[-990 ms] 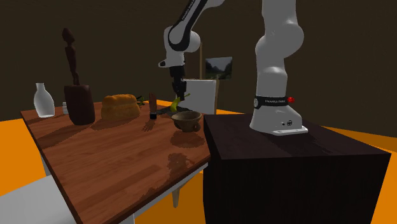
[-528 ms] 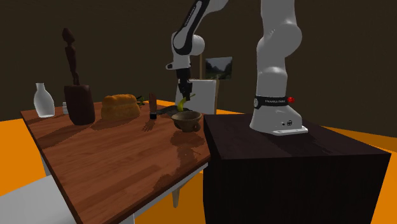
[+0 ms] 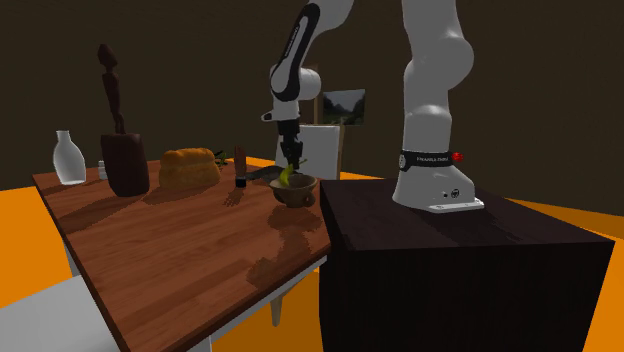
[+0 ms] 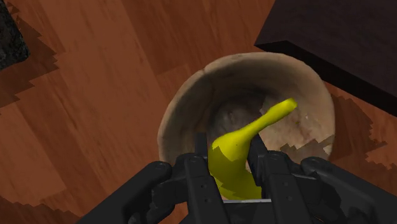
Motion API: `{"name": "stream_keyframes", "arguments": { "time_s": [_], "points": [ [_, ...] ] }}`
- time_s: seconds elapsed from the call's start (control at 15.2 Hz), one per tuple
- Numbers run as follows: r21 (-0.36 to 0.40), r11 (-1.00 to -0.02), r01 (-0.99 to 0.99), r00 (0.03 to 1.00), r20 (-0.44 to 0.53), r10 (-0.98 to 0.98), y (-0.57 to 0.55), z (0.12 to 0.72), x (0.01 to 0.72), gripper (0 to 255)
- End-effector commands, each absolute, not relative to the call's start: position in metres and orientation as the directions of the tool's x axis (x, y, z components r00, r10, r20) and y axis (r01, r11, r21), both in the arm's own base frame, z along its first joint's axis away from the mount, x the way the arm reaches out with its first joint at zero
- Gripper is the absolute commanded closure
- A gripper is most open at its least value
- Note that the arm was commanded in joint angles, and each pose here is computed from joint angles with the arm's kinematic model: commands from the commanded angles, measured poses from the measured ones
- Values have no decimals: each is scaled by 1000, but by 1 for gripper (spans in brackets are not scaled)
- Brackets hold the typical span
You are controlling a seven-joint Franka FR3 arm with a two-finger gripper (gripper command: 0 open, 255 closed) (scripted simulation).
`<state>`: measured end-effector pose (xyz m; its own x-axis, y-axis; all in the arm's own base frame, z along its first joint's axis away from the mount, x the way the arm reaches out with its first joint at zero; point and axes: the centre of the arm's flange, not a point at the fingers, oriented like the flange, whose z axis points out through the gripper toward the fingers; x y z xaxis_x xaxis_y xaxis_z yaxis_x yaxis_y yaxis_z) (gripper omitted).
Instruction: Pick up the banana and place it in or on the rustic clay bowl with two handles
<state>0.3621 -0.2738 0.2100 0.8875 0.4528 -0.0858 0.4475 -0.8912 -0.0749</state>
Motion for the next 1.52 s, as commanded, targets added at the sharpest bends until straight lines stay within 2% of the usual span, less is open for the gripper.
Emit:
{"name": "stream_keyframes", "arguments": {
  "time_s": [0.0, 0.66, 0.73, 1.06, 1.32, 1.45],
  "points": [
    [-74, -891, 447, 888, -86, 453, -273, 199, 362, 255],
    [-74, -891, 447, 888, -86, 453, -273, 186, 362, 255],
    [-74, -891, 447, 888, -86, 453, -273, 186, 362, 0],
    [-74, -891, 447, 888, -86, 453, -273, 186, 362, 0],
    [-74, -891, 447, 888, -86, 453, -275, 236, 367, 0],
    [-74, -891, 447, 888, -86, 453, -275, 236, 367, 0]
  ]
}}
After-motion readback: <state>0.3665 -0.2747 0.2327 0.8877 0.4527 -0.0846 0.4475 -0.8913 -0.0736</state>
